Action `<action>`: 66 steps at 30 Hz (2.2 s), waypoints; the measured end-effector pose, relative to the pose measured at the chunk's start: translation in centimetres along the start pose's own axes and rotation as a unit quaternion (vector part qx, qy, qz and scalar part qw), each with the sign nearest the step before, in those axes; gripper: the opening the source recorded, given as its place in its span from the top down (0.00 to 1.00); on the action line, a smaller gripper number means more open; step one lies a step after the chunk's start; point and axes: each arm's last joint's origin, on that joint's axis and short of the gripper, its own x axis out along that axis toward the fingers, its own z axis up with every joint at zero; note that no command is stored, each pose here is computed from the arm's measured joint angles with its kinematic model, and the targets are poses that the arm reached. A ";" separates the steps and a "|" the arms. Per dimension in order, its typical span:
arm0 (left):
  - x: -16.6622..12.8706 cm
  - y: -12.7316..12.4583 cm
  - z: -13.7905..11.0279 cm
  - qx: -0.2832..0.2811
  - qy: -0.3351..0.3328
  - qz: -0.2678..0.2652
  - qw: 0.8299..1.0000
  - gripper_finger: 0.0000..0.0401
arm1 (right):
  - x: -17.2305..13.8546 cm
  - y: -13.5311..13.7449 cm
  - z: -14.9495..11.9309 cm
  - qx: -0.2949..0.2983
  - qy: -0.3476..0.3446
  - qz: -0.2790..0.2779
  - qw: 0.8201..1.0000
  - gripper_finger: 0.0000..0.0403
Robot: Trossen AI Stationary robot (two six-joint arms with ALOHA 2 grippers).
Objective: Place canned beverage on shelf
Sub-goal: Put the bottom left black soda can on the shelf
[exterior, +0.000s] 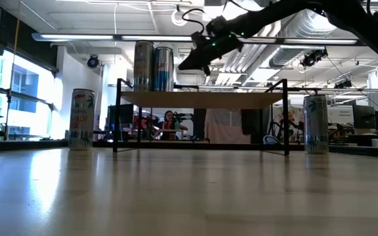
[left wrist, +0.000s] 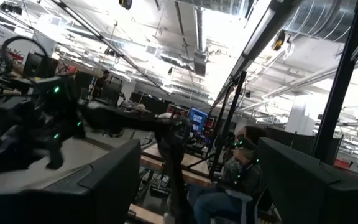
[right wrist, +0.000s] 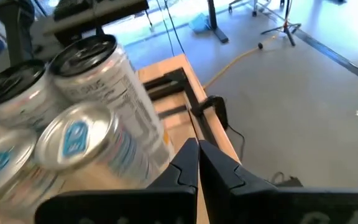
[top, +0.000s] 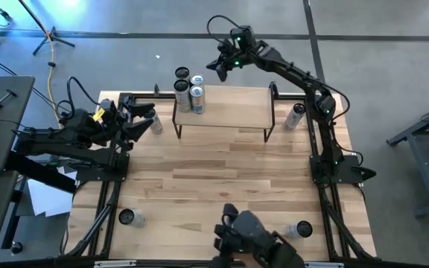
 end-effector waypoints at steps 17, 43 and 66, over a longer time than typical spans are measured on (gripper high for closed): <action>0.0 0.2 -0.3 0.005 0.009 0.028 1.000 0.26 | -7.6 5.1 -0.1 -0.081 0.143 0.069 0.984 1.00; -0.5 -0.1 -0.6 0.008 0.055 -0.054 0.997 0.26 | -12.4 28.5 -12.4 0.068 -0.067 0.060 0.994 1.00; 0.4 -0.1 -1.6 -0.030 0.080 -0.045 0.995 0.26 | -12.8 30.0 -12.5 0.023 -0.093 0.029 0.995 1.00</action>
